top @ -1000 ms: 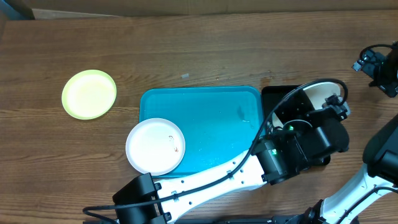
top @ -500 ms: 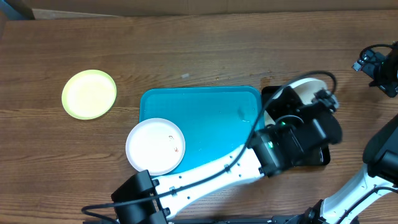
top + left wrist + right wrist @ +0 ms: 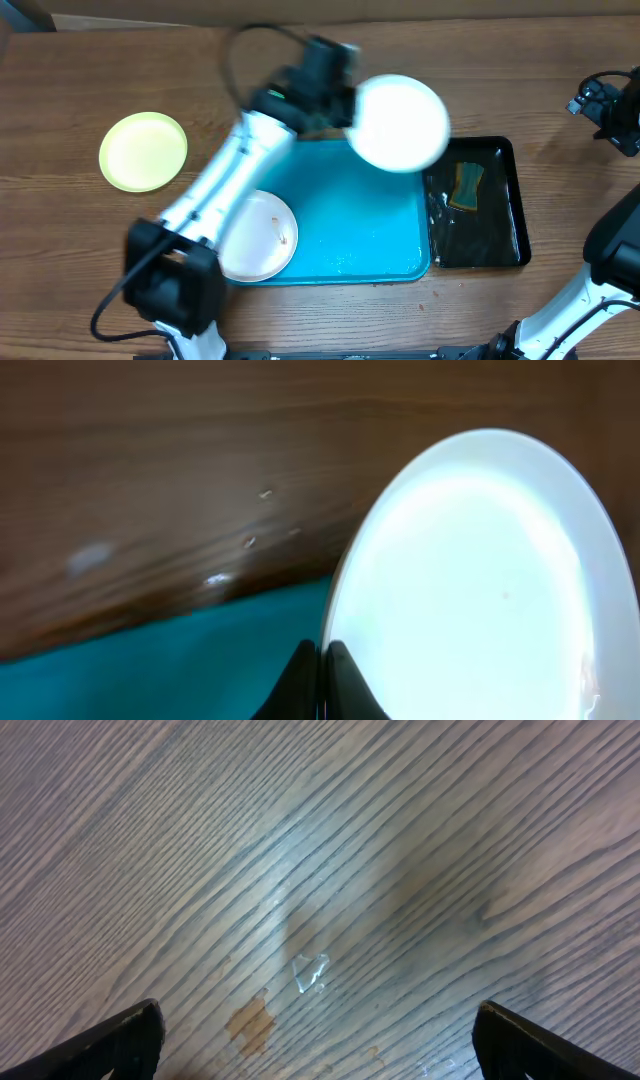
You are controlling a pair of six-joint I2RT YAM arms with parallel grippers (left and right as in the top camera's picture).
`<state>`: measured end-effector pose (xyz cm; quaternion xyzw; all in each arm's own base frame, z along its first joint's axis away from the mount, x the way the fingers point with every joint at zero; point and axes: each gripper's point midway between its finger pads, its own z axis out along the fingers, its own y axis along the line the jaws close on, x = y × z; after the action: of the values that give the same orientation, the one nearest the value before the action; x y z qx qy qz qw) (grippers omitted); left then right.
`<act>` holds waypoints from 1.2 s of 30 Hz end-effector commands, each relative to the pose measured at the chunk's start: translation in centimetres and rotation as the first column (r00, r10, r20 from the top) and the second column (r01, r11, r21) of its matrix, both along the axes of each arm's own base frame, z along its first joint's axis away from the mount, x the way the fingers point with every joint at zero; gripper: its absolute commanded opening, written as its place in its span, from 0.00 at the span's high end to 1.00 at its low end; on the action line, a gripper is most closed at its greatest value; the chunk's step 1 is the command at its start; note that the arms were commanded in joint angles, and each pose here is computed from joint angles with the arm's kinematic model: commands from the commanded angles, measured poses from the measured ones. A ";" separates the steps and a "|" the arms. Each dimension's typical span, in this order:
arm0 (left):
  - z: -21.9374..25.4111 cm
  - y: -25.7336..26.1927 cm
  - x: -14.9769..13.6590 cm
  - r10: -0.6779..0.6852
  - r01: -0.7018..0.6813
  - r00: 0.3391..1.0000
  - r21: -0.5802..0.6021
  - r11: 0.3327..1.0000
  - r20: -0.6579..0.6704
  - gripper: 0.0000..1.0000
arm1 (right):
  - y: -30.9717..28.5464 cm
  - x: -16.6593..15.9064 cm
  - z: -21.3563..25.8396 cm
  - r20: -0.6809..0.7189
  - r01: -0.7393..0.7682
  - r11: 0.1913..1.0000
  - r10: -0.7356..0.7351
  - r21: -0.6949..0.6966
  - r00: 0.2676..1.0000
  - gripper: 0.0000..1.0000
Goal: Clean dirty plates on tray and stack at the side
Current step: 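Lift the white plate with left gripper and stack it on the yellow plate, then move left gripper to the remaining white plate and grasp its edge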
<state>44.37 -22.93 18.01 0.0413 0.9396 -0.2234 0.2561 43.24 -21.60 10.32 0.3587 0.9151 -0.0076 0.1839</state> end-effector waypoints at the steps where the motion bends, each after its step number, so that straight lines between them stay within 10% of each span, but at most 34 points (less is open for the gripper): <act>1: 2.5 5.9 0.8 0.100 -0.142 0.981 -0.263 0.954 -0.168 0.96 | 0.0 0.3 1.7 0.040 0.008 1.000 -0.007 -0.014 0.999 0.00; 8: -0.5 27.6 0.3 0.570 -0.620 0.764 -0.100 0.778 -0.303 0.96 | 0.0 0.3 1.7 0.040 0.008 1.000 -0.007 -0.014 0.999 0.00; 17: -2.6 47.3 -9.0 0.902 -0.909 0.335 0.160 0.386 -0.273 0.96 | -0.1 0.3 1.7 0.040 0.008 1.000 -0.007 -0.015 0.999 0.00; 36: -7.0 46.7 -7.9 0.884 -0.874 0.413 0.178 0.452 -0.219 0.96 | 0.0 0.3 1.7 0.040 0.008 1.000 -0.007 -0.014 0.999 0.00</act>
<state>36.49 24.26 11.07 -0.4953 0.8460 -0.0487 0.1913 43.23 -21.60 10.32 0.3599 0.9147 -0.0073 0.1838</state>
